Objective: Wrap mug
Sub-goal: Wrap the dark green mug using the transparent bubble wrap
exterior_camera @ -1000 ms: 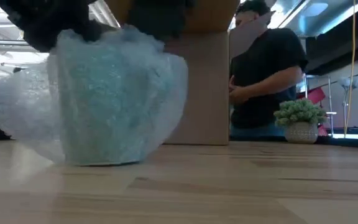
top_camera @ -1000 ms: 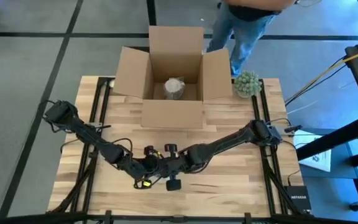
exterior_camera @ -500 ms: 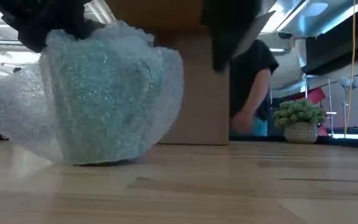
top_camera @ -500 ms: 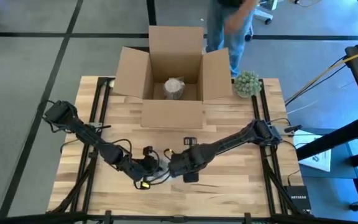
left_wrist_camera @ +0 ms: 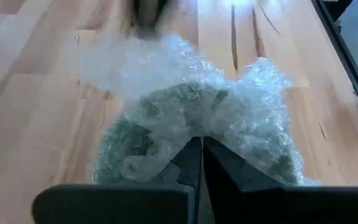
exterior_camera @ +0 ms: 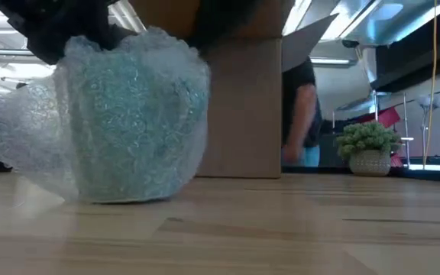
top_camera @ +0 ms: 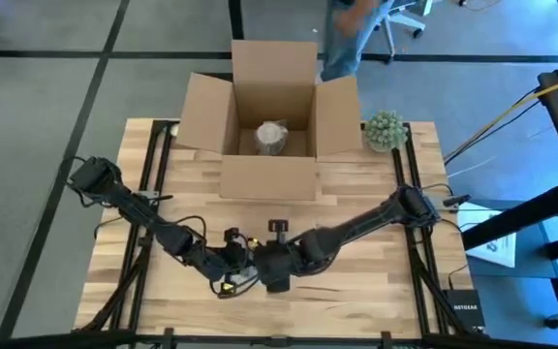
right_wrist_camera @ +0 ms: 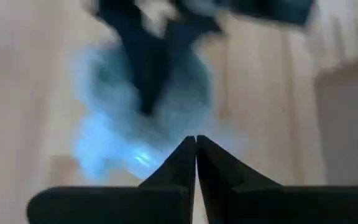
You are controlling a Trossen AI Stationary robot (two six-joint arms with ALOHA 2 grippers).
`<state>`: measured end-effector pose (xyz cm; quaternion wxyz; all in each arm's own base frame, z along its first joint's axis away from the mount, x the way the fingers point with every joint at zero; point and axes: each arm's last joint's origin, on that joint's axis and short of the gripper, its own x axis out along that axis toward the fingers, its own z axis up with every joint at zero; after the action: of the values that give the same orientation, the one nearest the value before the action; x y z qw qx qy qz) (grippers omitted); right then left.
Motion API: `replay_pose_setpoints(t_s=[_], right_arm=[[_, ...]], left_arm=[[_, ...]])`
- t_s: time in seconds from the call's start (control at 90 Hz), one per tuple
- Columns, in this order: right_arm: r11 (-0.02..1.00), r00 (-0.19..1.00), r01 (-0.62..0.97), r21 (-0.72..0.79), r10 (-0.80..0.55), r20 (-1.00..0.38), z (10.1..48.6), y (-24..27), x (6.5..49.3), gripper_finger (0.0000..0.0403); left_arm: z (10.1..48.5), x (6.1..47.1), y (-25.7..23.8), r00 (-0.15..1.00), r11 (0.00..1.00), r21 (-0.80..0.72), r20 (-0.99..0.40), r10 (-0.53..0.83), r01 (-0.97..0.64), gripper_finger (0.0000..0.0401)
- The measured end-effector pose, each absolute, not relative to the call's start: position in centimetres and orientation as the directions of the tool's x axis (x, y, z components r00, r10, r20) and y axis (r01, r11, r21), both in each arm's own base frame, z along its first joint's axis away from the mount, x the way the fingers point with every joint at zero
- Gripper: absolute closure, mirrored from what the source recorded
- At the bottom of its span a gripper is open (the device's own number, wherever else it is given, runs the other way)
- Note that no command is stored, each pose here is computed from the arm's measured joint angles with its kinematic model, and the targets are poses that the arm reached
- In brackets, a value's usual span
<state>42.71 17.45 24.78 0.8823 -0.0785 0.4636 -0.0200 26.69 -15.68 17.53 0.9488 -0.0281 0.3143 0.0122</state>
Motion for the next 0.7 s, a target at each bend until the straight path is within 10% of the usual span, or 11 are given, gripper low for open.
replay_pose_setpoints(t_s=[0.367, 0.7], right_arm=[[0.992, 0.554, -0.101, -0.082, -0.013, -0.832, 20.6, 17.7, 44.6, 0.0402], [0.992, 0.606, -0.124, 0.020, 0.092, -0.790, 24.8, 18.0, 44.8, 0.0402]], left_arm=[[17.6, 26.8, -15.5, 0.804, 0.997, -0.053, -0.594, 0.010, -0.052, 0.0401], [17.6, 26.8, -15.6, 0.808, 0.997, -0.058, -0.590, 0.008, -0.052, 0.0401]])
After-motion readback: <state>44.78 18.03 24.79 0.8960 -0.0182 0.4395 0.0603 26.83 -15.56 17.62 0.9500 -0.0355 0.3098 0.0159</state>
